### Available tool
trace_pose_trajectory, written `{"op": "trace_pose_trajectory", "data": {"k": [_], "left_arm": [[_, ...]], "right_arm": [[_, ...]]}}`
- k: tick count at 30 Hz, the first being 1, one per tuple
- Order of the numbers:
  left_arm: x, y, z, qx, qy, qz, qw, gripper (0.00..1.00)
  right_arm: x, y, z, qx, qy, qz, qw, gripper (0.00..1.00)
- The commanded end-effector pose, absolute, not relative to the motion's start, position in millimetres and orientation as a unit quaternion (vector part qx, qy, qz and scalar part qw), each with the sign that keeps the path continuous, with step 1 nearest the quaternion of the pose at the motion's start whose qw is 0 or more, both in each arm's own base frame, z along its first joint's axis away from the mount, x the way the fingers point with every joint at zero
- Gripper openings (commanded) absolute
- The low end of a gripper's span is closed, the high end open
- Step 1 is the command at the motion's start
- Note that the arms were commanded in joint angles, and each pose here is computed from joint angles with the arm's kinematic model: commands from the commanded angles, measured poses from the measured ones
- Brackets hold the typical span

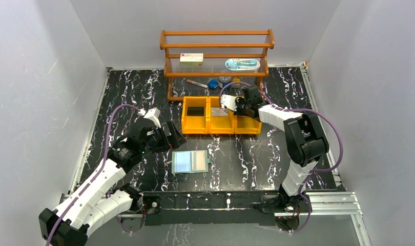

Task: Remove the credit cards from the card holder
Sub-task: Place the credit card in the storage box.

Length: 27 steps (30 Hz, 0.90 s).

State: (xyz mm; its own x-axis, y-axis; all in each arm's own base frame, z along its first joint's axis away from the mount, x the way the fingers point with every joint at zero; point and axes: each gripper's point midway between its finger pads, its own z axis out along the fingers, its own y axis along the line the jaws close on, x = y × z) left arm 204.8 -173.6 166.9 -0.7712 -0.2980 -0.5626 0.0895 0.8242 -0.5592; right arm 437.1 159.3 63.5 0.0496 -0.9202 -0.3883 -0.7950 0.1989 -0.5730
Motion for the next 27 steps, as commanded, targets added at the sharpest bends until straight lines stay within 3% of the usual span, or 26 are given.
{"op": "trace_pose_trajectory", "data": {"k": [1, 3, 7, 16, 22, 27], "left_arm": [[206.8, -169.9, 179.0, -0.058, 0.891, -0.287, 0.347, 0.98], [206.8, -168.5, 178.1, -0.06, 0.892, -0.284, 0.347, 0.98], [207.4, -168.5, 174.1, -0.062, 0.895, -0.28, 0.342, 0.98], [205.7, -168.8, 170.9, -0.065, 0.897, -0.281, 0.335, 0.98], [205.5, -169.6, 170.8, -0.066, 0.897, -0.283, 0.334, 0.98], [207.6, -171.0, 165.0, -0.071, 0.9, -0.28, 0.327, 0.98]], "right_arm": [[447.6, 164.6, 72.6, -0.629, 0.672, -0.085, 0.381, 0.22], [441.8, 164.9, 72.0, -0.629, 0.676, -0.074, 0.375, 0.25], [428.6, 165.2, 70.4, -0.63, 0.691, -0.046, 0.353, 0.4], [435.0, 156.0, 86.1, -0.596, 0.711, -0.065, 0.367, 0.42], [443.8, 177.2, 164.6, -0.467, 0.735, -0.011, 0.491, 0.49], [413.2, 213.9, 248.8, -0.306, 0.736, 0.173, 0.579, 0.57]]}}
